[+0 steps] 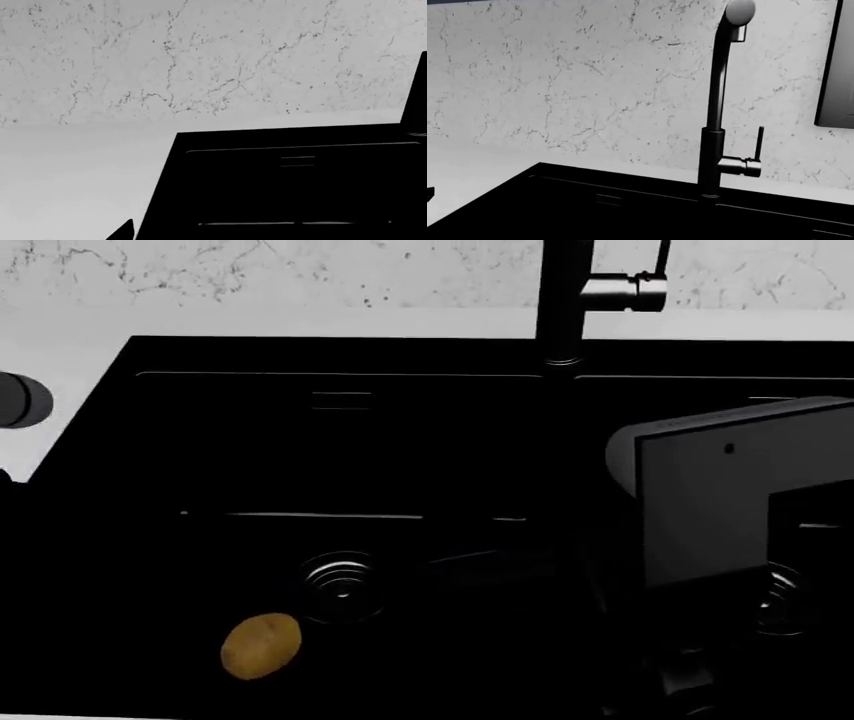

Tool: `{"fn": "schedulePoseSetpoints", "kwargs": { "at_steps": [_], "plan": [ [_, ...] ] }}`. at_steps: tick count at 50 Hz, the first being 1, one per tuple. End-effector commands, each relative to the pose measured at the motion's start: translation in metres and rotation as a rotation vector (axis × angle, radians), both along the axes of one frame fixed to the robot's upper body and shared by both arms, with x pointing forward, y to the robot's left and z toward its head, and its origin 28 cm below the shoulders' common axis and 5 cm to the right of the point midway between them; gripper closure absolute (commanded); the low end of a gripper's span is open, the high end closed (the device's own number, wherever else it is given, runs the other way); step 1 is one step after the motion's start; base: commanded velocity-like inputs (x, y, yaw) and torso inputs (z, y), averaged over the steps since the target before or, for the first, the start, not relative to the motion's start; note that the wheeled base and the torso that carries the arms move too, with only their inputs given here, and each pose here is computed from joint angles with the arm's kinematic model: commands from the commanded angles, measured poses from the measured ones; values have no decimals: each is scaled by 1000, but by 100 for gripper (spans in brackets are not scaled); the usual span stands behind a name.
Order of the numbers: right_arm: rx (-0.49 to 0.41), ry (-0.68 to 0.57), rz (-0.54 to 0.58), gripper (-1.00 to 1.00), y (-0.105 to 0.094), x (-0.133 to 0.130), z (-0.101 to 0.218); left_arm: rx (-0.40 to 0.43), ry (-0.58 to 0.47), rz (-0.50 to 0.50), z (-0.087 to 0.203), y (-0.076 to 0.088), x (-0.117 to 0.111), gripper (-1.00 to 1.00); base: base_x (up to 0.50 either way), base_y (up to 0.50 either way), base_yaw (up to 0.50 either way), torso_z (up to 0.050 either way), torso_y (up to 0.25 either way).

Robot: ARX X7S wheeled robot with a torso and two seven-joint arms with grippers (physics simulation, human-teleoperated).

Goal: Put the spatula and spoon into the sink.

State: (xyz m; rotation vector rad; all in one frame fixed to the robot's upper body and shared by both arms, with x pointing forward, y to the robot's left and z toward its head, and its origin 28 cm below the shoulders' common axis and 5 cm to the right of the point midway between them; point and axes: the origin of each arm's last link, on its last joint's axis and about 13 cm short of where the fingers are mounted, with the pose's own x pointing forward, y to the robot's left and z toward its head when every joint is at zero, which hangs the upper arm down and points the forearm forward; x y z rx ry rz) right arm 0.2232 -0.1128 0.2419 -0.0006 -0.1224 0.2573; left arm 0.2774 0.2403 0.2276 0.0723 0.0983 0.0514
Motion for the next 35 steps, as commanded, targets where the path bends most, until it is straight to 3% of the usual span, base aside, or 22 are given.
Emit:
{"fn": "schedulePoseSetpoints", "kwargs": {
  "at_steps": [1, 20, 35],
  "plan": [
    [32, 7, 1, -100, -2, 1, -1, -19, 4, 15, -1, -1, 1, -100, 0, 0, 0, 0, 0],
    [11, 17, 12, -100, -2, -1, -3, -15, 1, 11, -1, -2, 1, -100, 0, 0, 0, 0, 0],
    [35, 19, 20, -100, -4, 1, -6, -8, 5, 13, -2, -3, 3, -100, 0, 0, 323, 0, 0]
  ]
}}
